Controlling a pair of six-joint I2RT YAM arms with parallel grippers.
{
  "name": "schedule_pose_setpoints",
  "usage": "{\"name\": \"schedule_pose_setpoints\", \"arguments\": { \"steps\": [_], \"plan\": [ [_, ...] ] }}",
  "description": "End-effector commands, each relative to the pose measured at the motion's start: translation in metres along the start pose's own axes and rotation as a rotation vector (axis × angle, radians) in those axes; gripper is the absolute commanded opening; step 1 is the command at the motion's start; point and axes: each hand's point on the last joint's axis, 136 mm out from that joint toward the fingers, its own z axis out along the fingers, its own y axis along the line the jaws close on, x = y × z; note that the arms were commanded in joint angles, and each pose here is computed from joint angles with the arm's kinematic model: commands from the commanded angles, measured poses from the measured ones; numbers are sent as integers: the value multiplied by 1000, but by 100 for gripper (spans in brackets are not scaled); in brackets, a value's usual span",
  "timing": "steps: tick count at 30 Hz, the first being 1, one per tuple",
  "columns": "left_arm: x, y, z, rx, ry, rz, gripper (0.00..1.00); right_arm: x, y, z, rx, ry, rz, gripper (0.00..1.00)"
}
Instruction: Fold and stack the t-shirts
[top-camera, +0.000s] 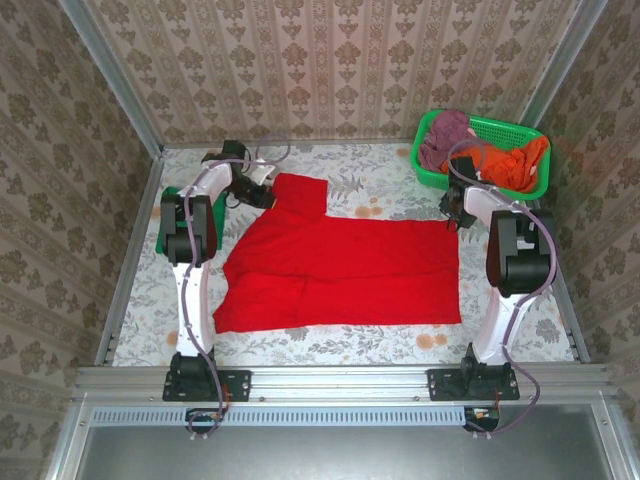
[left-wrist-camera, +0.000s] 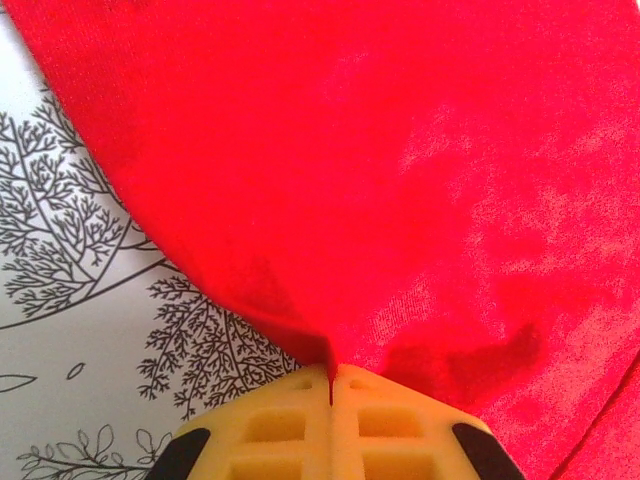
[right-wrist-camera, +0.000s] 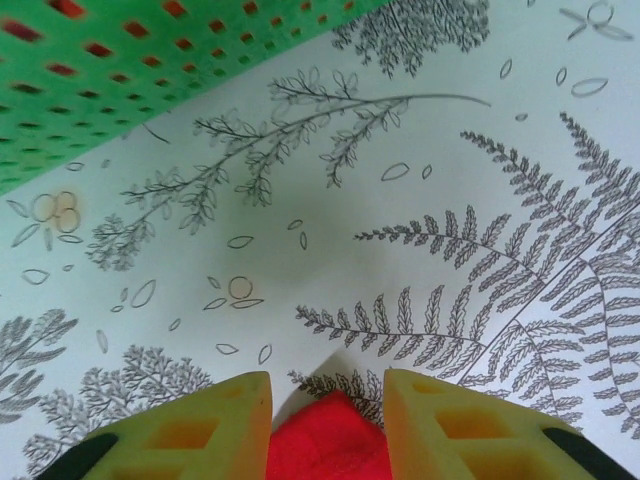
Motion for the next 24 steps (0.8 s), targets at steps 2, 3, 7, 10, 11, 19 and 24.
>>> {"name": "schedule_pose_setpoints", "arguments": {
  "steps": [2, 3, 7, 10, 11, 19, 24],
  "plan": [
    [-12, -11, -20, 15, -43, 20, 0, 15, -4, 8, 26, 67, 16, 33],
    [-12, -12, -21, 24, -47, 19, 0, 17, -3, 9, 21, 73, 17, 32],
    [-14, -12, -23, 29, -61, 17, 0, 22, -3, 13, 21, 91, 15, 28],
    [-14, -11, -24, 29, -61, 14, 0, 25, -3, 17, 17, 105, 15, 20],
    [-14, -10, -24, 28, -61, 13, 0, 26, -3, 18, 17, 109, 15, 19],
    [-12, -10, -25, 30, -61, 7, 0, 29, -1, 21, 3, 133, 15, 0],
    [-19, -13, -33, 22, -92, 18, 0, 14, 7, 1, -55, 84, 10, 0]
  ]
}}
